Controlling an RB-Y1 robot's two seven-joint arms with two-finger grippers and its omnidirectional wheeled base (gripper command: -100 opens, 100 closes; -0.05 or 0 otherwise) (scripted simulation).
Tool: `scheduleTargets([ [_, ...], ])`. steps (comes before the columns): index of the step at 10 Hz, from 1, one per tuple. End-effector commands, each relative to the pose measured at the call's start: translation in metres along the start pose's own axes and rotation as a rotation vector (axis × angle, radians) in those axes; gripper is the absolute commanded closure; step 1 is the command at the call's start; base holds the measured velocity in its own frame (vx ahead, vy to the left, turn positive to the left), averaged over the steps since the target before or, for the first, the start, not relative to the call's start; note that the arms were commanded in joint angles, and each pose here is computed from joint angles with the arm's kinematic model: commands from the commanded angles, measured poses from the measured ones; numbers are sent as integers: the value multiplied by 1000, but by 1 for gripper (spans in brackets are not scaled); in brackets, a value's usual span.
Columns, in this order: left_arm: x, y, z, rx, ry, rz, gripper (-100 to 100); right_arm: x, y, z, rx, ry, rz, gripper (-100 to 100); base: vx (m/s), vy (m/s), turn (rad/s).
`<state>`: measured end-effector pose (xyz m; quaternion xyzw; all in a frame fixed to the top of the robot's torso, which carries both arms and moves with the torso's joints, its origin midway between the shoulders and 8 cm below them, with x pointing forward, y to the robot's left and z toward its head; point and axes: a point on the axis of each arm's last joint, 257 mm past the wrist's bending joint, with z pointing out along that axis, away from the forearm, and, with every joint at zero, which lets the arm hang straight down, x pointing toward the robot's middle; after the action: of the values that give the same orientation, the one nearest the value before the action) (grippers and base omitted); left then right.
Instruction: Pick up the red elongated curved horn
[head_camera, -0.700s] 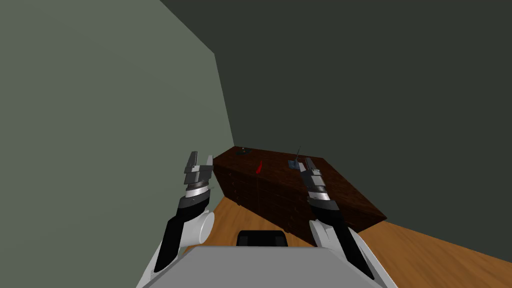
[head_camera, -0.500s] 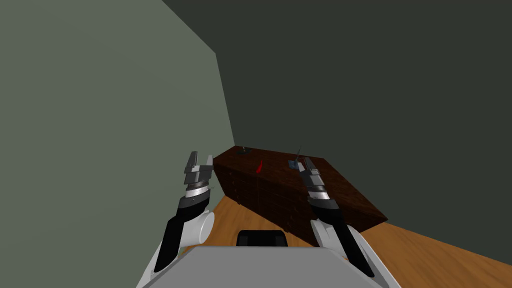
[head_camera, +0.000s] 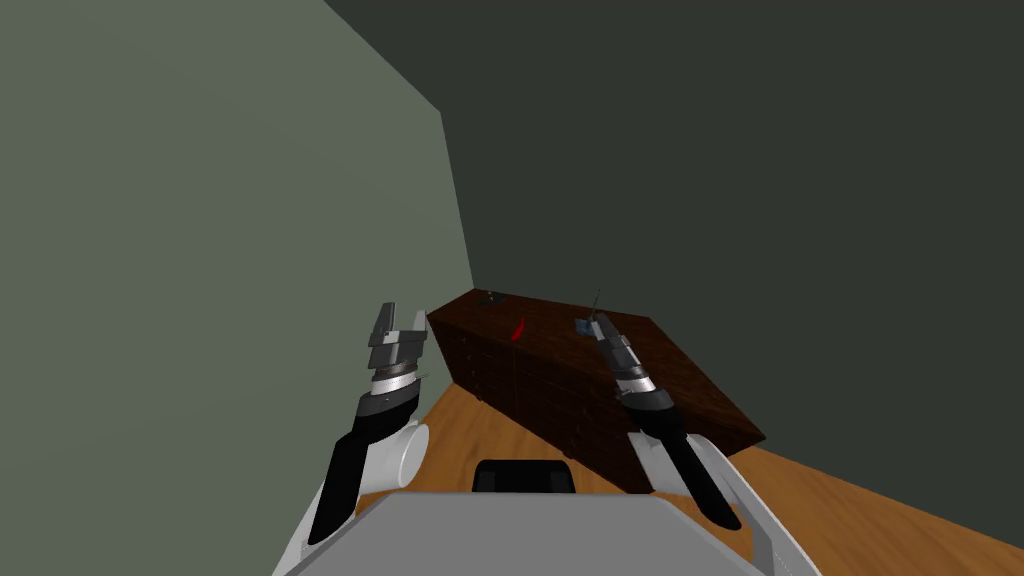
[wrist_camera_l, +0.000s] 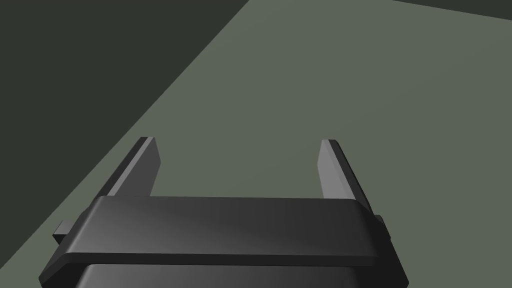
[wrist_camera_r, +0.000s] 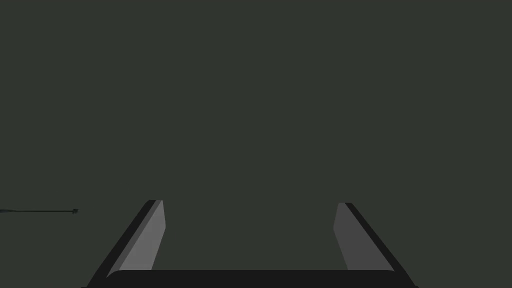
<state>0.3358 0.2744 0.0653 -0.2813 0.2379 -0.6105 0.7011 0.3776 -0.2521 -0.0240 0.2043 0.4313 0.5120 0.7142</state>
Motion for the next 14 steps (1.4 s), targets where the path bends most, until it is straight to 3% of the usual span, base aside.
scheduleTargets([
  [1, 0, 0, 0, 0, 0, 0, 0, 3, 0, 2, -11, 26, -36, -100, -38, -53, 63],
  [12, 0, 0, 0, 0, 0, 0, 0, 34, -18, 20, -154, 332, -462, -100, -58, -53, 129],
  [14, 0, 0, 0, 0, 0, 0, 0, 38, -22, 19, -152, 352, -498, -100, -36, -47, 22],
])
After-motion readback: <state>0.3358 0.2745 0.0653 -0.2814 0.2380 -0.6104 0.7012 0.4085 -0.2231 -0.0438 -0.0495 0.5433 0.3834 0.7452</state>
